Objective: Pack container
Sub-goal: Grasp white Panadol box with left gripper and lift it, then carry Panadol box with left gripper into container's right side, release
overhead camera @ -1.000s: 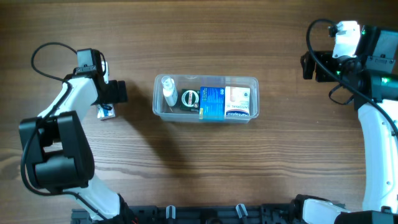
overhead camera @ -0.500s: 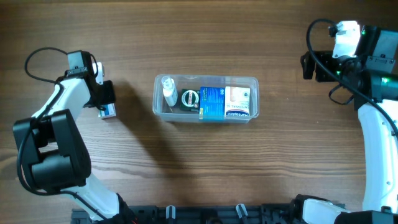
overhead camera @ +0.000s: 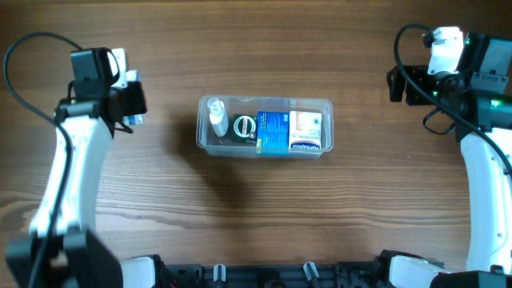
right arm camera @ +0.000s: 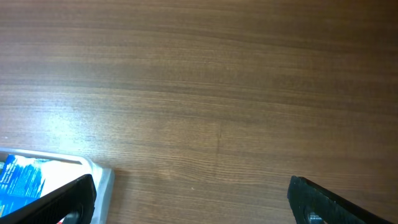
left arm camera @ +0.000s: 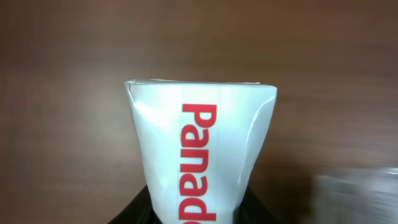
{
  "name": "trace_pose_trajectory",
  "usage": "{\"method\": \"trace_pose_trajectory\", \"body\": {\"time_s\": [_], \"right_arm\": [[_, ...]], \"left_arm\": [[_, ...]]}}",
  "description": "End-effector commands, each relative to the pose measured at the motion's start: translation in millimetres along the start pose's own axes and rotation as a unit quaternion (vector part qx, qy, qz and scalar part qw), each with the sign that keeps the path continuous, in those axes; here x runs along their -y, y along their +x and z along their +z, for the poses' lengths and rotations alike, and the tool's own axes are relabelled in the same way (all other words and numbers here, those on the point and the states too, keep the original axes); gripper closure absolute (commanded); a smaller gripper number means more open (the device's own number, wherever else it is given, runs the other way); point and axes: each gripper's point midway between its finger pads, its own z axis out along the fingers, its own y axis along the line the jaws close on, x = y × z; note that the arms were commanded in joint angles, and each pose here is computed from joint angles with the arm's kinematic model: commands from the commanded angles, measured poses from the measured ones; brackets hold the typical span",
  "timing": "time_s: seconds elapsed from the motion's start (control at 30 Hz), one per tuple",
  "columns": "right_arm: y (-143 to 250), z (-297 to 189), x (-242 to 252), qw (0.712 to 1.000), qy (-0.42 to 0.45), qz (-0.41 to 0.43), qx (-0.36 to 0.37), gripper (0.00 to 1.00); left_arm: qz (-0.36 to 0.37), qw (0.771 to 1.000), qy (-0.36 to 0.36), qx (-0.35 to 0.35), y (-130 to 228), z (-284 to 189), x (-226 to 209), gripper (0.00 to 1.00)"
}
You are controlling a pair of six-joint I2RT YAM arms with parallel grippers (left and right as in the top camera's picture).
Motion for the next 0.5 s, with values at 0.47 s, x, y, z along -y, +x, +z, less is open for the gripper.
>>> {"method": "trace_pose_trajectory", "body": {"time_s": [0.47], "right_arm": [[-1,2,-2,1.0,-0.008,-0.005,0.0,0.01]], "left_arm": [[0.449,0.835,0.268,0.172,55,-126,326,0.73]]}}
